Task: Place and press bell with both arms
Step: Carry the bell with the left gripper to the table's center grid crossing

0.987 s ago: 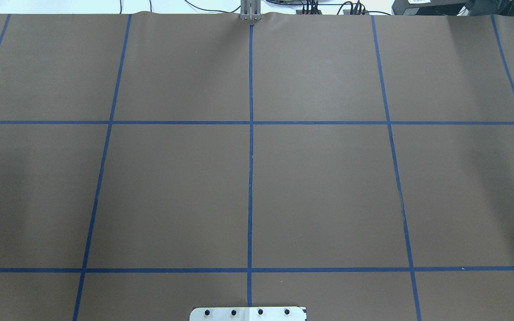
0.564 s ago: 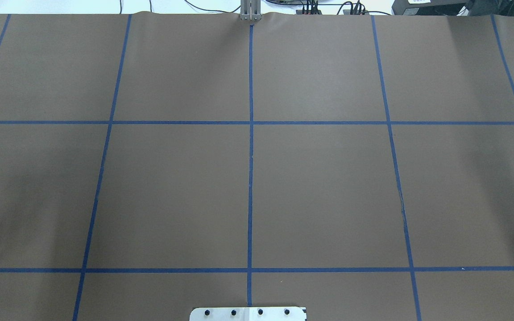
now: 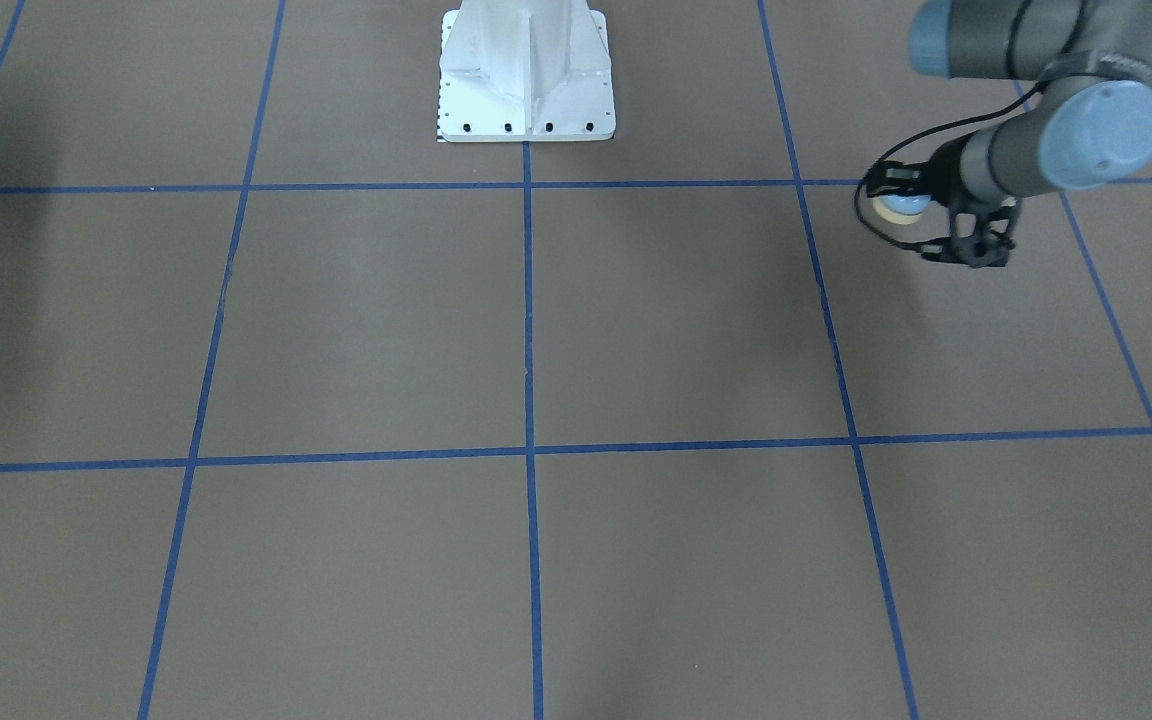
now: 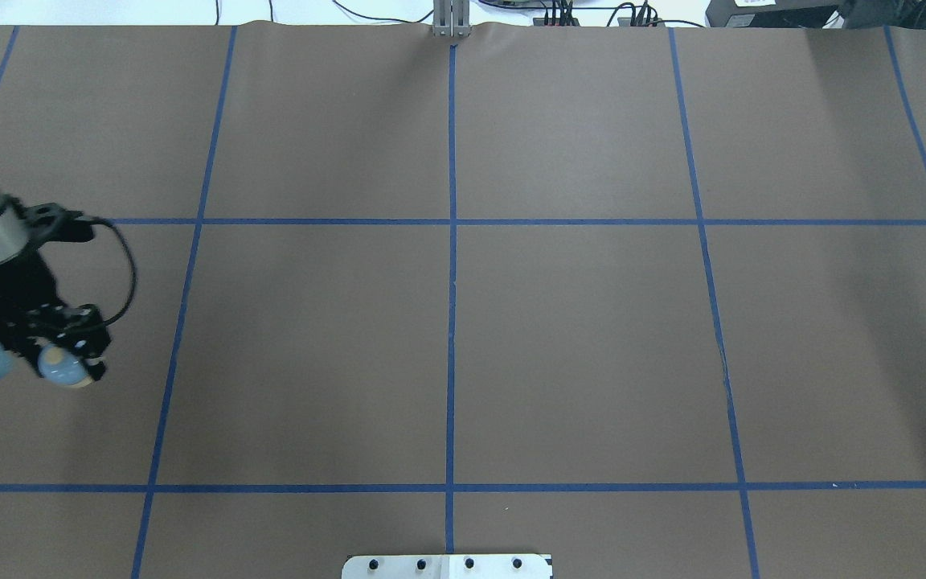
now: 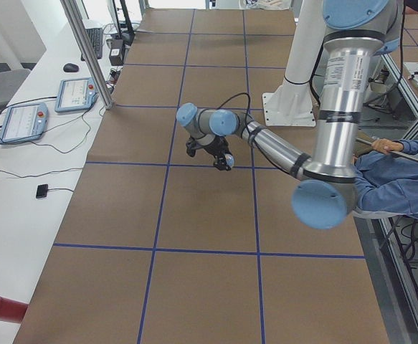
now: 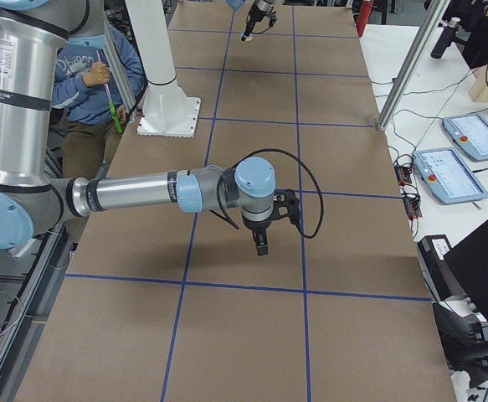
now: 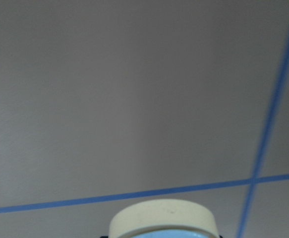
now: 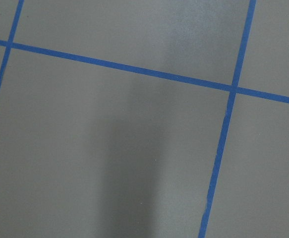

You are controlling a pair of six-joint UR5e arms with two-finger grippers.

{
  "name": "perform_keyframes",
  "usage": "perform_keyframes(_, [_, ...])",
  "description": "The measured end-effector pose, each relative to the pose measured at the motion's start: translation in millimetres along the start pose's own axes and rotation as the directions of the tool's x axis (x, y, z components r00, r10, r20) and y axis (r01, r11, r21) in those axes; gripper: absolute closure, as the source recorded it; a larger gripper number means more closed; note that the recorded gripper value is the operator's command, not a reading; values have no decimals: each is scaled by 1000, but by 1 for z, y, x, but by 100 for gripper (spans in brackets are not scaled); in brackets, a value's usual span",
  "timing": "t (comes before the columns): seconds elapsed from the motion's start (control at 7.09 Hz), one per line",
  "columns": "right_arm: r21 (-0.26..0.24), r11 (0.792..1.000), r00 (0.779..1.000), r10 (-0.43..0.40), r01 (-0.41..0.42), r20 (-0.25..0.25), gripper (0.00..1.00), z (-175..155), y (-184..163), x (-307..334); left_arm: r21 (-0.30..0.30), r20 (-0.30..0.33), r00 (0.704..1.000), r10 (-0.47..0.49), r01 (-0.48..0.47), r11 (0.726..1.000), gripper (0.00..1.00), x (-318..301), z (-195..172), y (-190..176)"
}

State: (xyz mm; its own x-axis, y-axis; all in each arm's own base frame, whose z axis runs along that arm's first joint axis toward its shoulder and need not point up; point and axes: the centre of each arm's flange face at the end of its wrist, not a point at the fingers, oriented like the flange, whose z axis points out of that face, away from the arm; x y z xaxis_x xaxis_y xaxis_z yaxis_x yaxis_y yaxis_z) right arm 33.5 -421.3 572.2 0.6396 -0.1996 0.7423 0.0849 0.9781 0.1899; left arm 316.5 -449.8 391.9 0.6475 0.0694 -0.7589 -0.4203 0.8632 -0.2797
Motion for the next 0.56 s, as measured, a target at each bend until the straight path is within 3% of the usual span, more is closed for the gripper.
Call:
perform_keyframes(0.28, [-10, 1000, 1000, 18, -18, 1, 0, 4, 2, 4, -55, 25, 999, -32, 33, 998, 100, 174, -22, -80])
perform_keyframes(0.56, [-22, 999, 999, 34, -34, 4, 0, 10, 3, 11, -85, 29, 999, -43, 45, 995, 100, 291, -18, -140])
